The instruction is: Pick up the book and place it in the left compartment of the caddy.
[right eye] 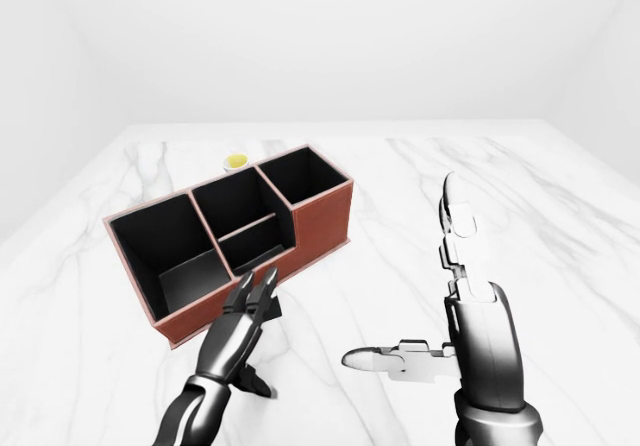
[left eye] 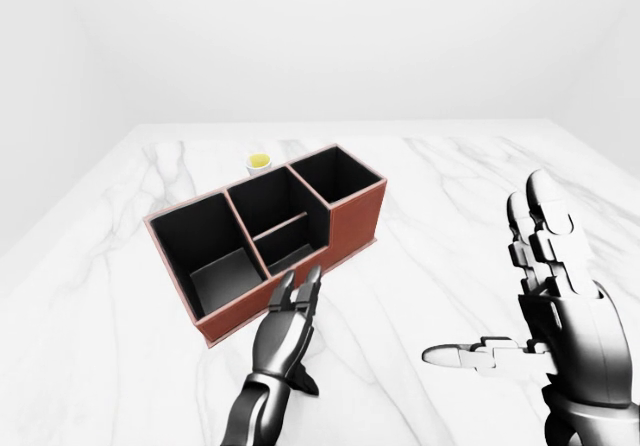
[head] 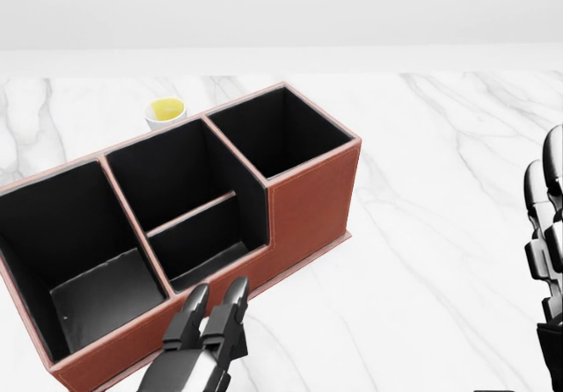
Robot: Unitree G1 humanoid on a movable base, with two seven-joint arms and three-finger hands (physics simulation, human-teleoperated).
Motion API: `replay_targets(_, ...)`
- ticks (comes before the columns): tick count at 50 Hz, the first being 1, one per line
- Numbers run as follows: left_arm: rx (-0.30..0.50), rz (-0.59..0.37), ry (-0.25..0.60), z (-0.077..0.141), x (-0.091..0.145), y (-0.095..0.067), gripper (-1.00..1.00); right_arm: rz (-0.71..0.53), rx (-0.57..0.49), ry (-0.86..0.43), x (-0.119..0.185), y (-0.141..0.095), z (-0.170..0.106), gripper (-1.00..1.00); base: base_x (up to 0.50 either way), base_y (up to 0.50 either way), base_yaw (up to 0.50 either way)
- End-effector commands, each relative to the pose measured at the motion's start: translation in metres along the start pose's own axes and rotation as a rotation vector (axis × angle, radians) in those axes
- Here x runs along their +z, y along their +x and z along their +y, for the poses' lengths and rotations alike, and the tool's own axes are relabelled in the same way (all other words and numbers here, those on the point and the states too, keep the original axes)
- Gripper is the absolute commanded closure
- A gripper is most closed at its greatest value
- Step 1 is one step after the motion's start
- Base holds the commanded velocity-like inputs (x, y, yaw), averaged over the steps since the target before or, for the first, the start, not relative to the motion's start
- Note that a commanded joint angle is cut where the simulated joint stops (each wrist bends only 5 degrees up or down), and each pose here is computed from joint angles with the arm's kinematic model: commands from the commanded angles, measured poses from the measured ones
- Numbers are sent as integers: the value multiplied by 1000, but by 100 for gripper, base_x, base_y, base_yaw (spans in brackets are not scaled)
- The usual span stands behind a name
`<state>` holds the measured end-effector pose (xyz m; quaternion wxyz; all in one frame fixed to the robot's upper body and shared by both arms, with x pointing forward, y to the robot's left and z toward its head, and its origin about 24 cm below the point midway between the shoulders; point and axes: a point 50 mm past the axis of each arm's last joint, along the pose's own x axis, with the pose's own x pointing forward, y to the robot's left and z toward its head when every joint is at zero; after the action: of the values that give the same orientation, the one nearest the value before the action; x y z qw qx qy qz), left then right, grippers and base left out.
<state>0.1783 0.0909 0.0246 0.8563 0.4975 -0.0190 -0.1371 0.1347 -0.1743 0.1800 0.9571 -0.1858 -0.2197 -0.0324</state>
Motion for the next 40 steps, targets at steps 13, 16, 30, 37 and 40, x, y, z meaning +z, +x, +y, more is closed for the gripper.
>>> replay_targets(13, -78, 55, 31, -20, -13, 6, -100, 6, -1, 1, -1, -1, 0, -100, 0, 0, 0)
replay_targets(16, -81, 60, 27, -22, -15, 9, -100, 12, 0, 2, -1, -1, 0, -100, 0, 0, 0)
replay_targets(30, -99, 92, 21, -31, -26, 21, -100, 23, -4, 3, -2, -3, -1, -100, 0, 0, 0)
replay_targets(37, -102, 103, 21, -33, -28, 22, -100, 21, -1, 3, -2, -2, -1, -100, 0, 0, 0)
replay_targets(40, -104, 108, 21, -34, -30, 24, -100, 17, -1, 2, -2, -2, -1, -100, 0, 0, 0)
